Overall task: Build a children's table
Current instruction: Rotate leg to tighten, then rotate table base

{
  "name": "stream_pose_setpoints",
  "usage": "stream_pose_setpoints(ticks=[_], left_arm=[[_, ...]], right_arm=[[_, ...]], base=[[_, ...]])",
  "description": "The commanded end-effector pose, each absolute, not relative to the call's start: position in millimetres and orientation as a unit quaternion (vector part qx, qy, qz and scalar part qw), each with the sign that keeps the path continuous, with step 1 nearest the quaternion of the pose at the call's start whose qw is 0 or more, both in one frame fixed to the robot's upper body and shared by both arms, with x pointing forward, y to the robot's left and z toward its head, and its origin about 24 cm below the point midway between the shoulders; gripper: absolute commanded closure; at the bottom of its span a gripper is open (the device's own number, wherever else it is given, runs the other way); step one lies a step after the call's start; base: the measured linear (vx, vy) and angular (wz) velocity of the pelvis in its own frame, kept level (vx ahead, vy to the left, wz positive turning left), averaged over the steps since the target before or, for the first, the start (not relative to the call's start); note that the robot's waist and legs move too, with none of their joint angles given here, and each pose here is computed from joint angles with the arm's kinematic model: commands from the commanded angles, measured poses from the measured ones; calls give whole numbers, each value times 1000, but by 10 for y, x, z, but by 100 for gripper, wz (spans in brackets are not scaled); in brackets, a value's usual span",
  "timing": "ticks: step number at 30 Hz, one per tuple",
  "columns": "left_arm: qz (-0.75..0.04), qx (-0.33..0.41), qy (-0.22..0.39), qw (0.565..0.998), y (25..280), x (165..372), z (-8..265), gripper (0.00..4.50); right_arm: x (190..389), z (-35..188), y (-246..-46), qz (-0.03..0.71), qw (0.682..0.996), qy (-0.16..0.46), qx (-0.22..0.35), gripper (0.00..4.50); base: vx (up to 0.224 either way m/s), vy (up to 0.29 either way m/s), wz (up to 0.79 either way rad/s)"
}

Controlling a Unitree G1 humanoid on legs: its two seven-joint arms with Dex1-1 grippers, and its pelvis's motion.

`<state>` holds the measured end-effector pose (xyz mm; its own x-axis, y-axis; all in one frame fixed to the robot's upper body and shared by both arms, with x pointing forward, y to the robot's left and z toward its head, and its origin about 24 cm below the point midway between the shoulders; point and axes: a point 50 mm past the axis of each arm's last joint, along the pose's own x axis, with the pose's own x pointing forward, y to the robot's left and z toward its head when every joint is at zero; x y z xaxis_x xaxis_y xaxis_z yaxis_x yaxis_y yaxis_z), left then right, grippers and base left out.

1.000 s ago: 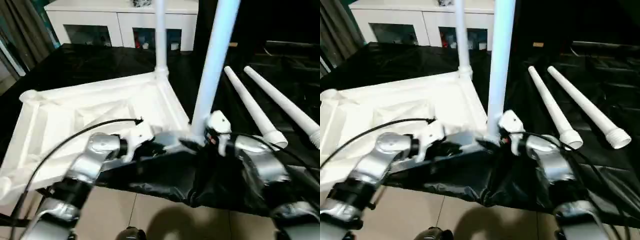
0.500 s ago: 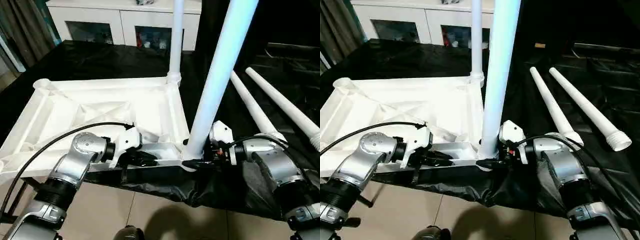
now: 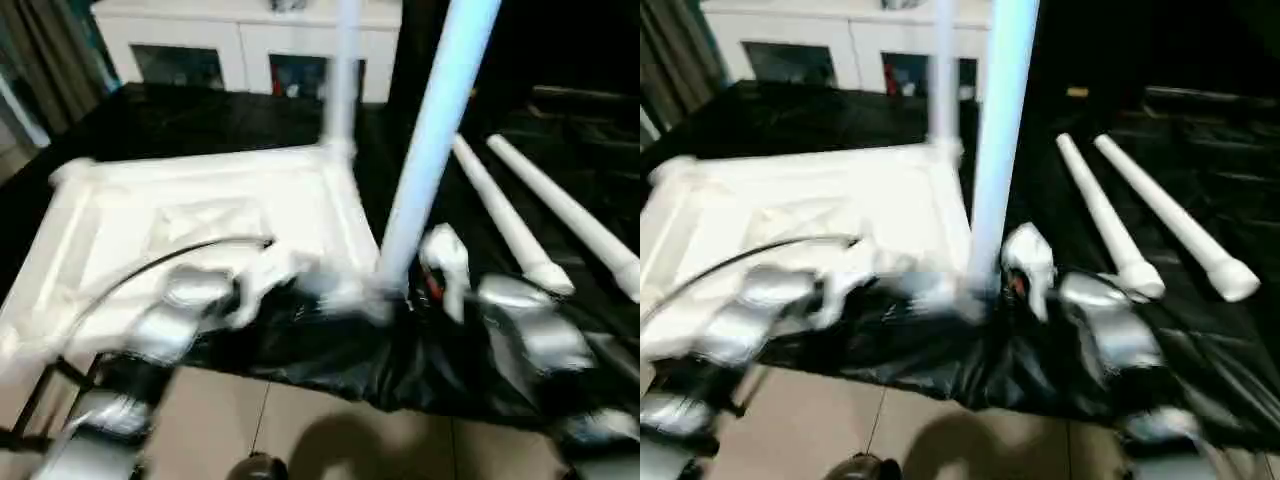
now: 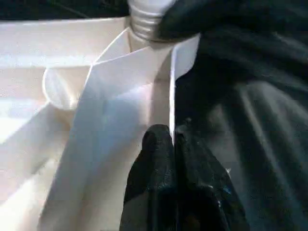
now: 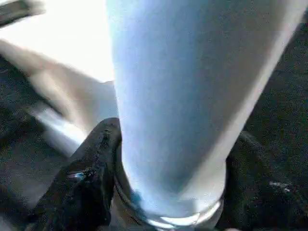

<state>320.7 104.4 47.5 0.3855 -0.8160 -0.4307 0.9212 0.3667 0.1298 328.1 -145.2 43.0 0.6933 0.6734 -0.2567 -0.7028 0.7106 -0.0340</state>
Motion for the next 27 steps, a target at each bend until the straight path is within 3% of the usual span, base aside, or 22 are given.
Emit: stream_pose_setpoints(ticks=[1, 6, 10, 11, 15, 23, 27], left_arm=[[-508, 170, 105, 838, 770, 3297, 607, 450], [-438, 176, 98, 876, 540, 3387, 604, 450], [-443, 181, 86, 874, 476, 3372, 603, 450], [-446, 182, 86, 872, 471, 3365, 599, 450], [-470, 197, 81, 857, 455, 3320, 577, 450], [-516, 199, 75, 830, 512, 3259, 575, 450], [-524, 201, 78, 824, 603, 3260, 579, 450]], right_arm=[[3305, 412, -1148, 373, 921, 106, -50, 179], [3370, 405, -982, 269, 959, 92, -16, 180], [3361, 387, -905, 256, 963, 87, -15, 180], [3363, 388, -903, 253, 963, 87, -12, 124], [3386, 422, -930, 246, 966, 81, -5, 73], [3400, 519, -1120, 270, 961, 58, -31, 10], [3350, 559, -1338, 308, 947, 60, -72, 4]], base=[[0, 0, 0], [0, 0, 0], [0, 0, 0], [0, 0, 0], [0, 0, 0], [0, 0, 0], [0, 0, 0]])
